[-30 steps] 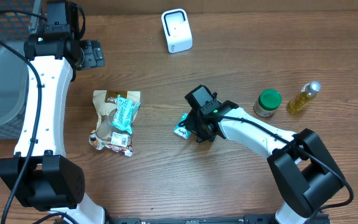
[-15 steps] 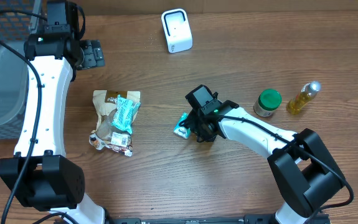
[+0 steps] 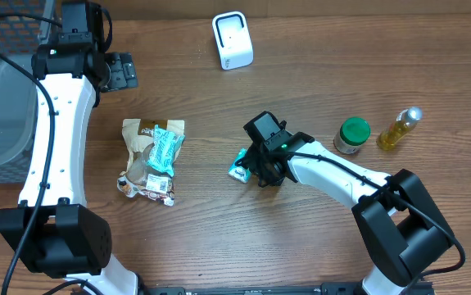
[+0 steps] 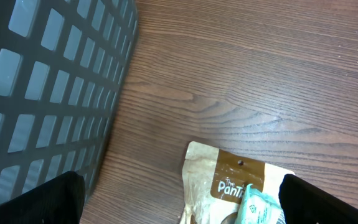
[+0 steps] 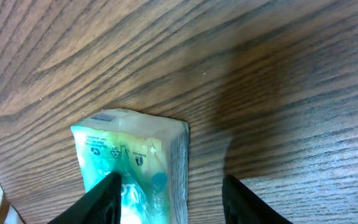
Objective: Scan the item barcode
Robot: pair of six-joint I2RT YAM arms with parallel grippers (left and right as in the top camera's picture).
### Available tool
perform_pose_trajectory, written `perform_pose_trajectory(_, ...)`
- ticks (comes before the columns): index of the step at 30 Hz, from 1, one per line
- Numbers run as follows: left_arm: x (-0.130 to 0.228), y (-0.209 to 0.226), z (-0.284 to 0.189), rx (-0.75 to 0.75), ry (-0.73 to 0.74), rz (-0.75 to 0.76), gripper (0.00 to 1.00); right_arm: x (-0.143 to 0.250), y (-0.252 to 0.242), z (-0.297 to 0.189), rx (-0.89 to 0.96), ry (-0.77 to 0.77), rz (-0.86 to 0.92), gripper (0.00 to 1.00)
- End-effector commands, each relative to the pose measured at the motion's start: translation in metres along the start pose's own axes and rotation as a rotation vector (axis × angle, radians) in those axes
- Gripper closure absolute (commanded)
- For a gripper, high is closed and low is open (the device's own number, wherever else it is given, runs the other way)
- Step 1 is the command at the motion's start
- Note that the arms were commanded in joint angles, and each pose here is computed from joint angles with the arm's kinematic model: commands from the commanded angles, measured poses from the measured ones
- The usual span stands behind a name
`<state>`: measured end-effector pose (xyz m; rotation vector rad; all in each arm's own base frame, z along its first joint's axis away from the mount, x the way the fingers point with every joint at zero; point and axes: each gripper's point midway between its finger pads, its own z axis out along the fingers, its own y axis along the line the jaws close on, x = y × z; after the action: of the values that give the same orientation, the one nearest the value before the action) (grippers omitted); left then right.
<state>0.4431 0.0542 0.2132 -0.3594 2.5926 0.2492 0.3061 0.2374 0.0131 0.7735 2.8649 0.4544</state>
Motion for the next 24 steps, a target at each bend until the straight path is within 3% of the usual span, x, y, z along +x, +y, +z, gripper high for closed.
perform_pose_trajectory(1,-0.008,0.001,-0.011,0.0,-0.035,0.008,0.0,-0.003,0.007,-0.01,-0.026,-0.027,-0.011,0.54)
perform_pose_trajectory(19,-0.008,0.001,-0.011,0.0,-0.035,0.008,0.0,0.012,0.009,-0.008,-0.026,-0.004,-0.032,0.62)
perform_pose_trajectory(22,-0.008,0.001,-0.011,0.0,-0.035,0.008,0.01,0.019,0.012,-0.008,-0.042,0.034,-0.033,0.43)
perform_pose_trajectory(24,-0.008,0.001,-0.011,0.0,-0.035,0.008,0.0,0.02,0.012,-0.008,-0.043,0.037,-0.034,0.41)
